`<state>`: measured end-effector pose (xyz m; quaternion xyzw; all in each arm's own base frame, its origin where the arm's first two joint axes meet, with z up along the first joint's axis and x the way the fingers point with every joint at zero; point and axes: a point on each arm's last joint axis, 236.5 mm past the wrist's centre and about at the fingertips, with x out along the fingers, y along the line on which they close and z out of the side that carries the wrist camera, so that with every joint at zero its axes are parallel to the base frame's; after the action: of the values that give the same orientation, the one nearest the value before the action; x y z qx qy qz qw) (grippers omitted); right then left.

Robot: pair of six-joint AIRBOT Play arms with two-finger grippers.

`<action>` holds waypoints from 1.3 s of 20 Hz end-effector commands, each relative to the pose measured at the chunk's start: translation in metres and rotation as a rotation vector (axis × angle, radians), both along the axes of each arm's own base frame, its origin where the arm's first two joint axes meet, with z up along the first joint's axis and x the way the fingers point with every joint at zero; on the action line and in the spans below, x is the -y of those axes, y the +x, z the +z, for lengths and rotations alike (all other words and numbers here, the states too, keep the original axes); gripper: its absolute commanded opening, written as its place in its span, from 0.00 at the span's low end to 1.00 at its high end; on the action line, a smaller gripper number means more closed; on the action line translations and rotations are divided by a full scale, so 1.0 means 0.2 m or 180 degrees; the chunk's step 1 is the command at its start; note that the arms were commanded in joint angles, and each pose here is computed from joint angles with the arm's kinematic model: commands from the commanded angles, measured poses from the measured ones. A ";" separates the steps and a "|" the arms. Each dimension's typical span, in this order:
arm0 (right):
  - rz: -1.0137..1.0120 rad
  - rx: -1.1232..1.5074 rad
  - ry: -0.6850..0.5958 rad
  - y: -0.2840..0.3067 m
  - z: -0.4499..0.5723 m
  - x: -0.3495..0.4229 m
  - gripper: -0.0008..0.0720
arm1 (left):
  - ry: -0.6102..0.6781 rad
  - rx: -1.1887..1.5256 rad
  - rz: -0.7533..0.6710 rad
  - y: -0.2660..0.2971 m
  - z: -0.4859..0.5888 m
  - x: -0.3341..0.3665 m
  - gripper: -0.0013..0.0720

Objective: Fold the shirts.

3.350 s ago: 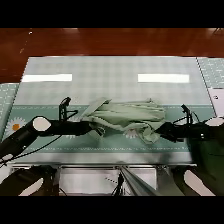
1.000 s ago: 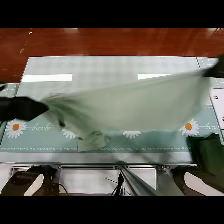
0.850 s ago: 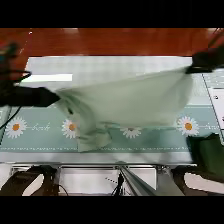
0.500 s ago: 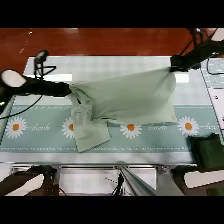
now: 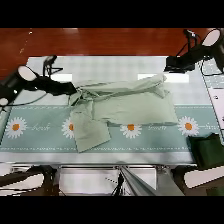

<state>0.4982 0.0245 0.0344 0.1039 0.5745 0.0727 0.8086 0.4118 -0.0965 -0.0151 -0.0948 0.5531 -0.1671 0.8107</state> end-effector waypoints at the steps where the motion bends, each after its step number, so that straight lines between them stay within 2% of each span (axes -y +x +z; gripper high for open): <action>1: 0.0137 -0.0167 -0.0708 -0.18 0.11 0.29 0.54 | 0.0305 -0.0366 -0.0143 -0.12 0.14 -0.23 0.81; 2: 0.0085 -0.0374 -0.1096 -0.28 0.13 0.47 0.54 | 0.0297 -0.0466 -0.0065 -0.18 0.16 -0.30 0.81; 3: -0.0102 -0.0485 -0.1158 -0.35 0.15 0.58 0.54 | 0.0241 -0.0581 0.0037 -0.24 0.16 -0.37 0.81; 5: -0.0347 -0.0513 -0.0705 -0.43 0.14 0.63 0.54 | 0.0029 -0.0835 0.0273 -0.38 0.08 -0.44 0.81; 8: -0.0441 -0.0630 -0.0067 -0.54 0.05 0.61 0.54 | -0.0677 -0.1213 0.0363 -0.60 -0.12 -0.32 0.81; 11: -0.0470 -0.0651 0.0261 -0.58 -0.01 0.56 0.54 | -0.1042 -0.1162 0.0538 -0.62 -0.24 -0.21 0.81; 18: -0.0499 -0.0491 0.0326 -0.52 -0.02 0.53 0.54 | -0.0958 -0.1046 0.0559 -0.50 -0.41 -0.05 0.81; 23: -0.0493 -0.0505 0.0344 -0.52 -0.02 0.53 0.54 | -0.1056 -0.0849 0.0718 -0.37 -0.46 0.09 0.80; 26: -0.0483 -0.0530 0.0351 -0.53 -0.02 0.52 0.54 | -0.1124 -0.0977 0.0715 -0.38 -0.51 0.17 0.59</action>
<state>0.3930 -0.0812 0.0293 0.1951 0.6242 0.0313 0.7559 0.3300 -0.1191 -0.1066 -0.3105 0.6196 -0.1606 0.7028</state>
